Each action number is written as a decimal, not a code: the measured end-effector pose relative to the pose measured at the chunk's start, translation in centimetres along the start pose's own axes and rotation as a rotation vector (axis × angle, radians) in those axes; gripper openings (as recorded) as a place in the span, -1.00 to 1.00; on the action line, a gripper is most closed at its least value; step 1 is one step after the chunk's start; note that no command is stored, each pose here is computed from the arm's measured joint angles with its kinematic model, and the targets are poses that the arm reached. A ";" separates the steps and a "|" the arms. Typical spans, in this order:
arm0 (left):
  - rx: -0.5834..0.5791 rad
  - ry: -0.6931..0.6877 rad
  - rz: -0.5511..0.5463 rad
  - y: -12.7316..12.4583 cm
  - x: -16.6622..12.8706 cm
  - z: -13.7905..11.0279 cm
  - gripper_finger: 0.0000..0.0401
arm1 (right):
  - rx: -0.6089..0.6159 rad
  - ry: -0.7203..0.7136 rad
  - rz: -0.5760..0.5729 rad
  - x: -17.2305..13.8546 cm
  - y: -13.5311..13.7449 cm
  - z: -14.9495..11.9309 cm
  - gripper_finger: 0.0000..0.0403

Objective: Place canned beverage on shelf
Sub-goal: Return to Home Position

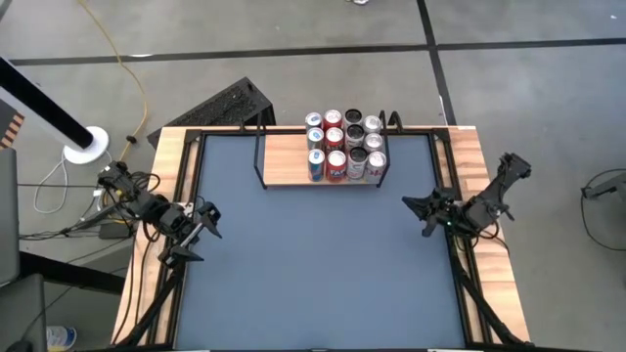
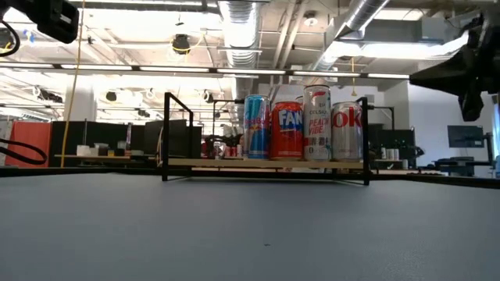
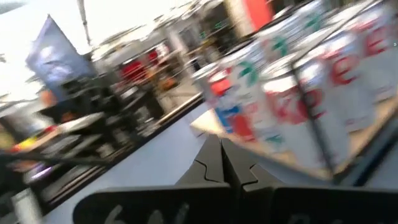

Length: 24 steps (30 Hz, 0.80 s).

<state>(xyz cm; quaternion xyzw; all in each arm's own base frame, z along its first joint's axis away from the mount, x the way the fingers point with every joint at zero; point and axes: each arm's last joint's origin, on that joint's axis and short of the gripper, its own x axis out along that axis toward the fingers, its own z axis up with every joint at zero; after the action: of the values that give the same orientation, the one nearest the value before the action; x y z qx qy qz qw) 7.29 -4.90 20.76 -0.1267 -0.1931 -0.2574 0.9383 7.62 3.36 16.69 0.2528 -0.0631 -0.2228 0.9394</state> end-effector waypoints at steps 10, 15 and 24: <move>0.052 -0.007 0.003 0.0 0.0 0.0 0.55 | 0.053 0.123 0.323 0.8 0.8 0.3 -1.00; 0.099 -0.027 0.002 0.0 0.0 0.2 0.55 | 0.000 0.154 0.418 1.1 0.8 0.3 -1.00; 0.159 0.025 0.142 0.4 0.0 -0.3 0.55 | -0.194 -0.001 0.455 1.7 0.8 1.6 -0.96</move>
<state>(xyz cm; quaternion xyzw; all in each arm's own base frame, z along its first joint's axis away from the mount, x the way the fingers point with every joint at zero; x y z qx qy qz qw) 7.57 -4.60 20.44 -0.0621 -0.1918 -0.1758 0.9635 9.03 2.48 18.47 0.1405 -0.0968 -0.0108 0.9853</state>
